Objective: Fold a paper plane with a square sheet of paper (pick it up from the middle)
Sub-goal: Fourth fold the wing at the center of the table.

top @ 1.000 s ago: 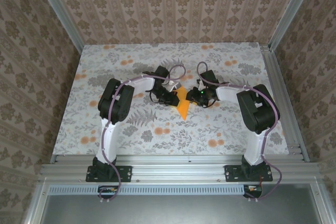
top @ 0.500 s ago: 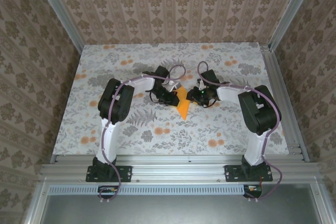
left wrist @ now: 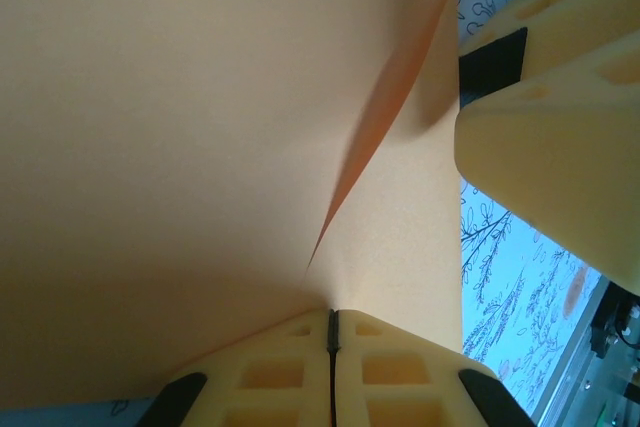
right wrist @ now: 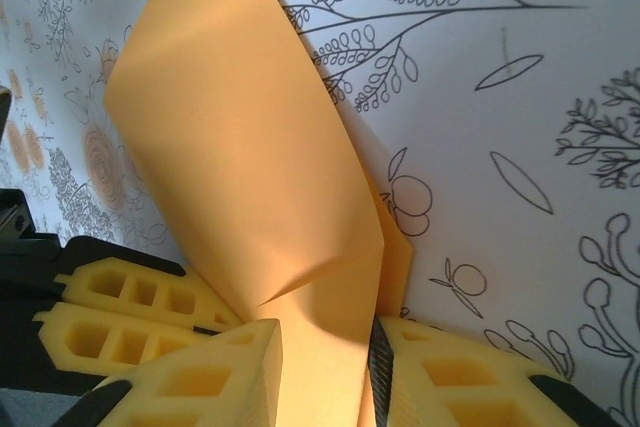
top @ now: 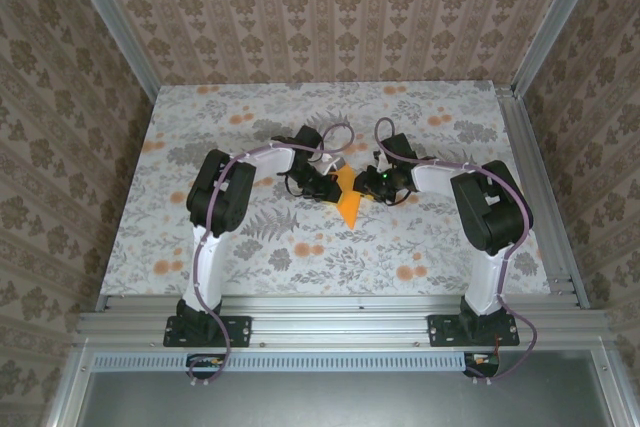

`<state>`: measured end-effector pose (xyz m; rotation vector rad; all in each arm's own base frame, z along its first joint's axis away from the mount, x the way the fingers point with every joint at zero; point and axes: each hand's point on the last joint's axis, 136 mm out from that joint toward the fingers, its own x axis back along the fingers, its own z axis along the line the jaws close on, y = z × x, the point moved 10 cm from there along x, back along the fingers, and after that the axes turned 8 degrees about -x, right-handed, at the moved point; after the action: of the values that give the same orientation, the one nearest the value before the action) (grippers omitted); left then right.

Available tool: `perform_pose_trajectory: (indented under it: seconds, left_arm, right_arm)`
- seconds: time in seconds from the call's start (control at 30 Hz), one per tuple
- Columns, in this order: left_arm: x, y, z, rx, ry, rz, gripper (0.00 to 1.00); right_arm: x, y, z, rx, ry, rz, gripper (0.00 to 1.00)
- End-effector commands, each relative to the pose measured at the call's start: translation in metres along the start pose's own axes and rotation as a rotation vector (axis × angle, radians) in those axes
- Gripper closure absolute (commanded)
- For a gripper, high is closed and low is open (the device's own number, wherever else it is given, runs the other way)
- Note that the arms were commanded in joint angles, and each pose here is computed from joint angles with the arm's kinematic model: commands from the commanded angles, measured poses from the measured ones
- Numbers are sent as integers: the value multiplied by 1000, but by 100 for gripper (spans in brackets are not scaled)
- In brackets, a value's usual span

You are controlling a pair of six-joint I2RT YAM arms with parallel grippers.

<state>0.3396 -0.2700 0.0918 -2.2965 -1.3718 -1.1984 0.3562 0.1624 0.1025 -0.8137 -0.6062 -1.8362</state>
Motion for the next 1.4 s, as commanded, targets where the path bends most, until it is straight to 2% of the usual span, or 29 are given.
perform_pose_trajectory:
  seconds: [0.0,0.6,0.93,1.1,1.37]
  left_arm:
    - [-14,-32,33,96,150,148,93]
    - [-10,-32,31,96,148,114,95]
    - [-11,-32,31,103,137,101,96]
    - [-12,-32,32,105,130,96,96]
    - [-16,-32,35,115,123,95,96]
  right_arm:
    - [1,1,8,12,34,1,68]
    - [8,-17,22,65,71,-3,85]
    - [7,-28,28,116,-65,-44,91]
    - [5,-31,33,123,-56,-52,91]
    - [12,-37,39,107,22,-62,82]
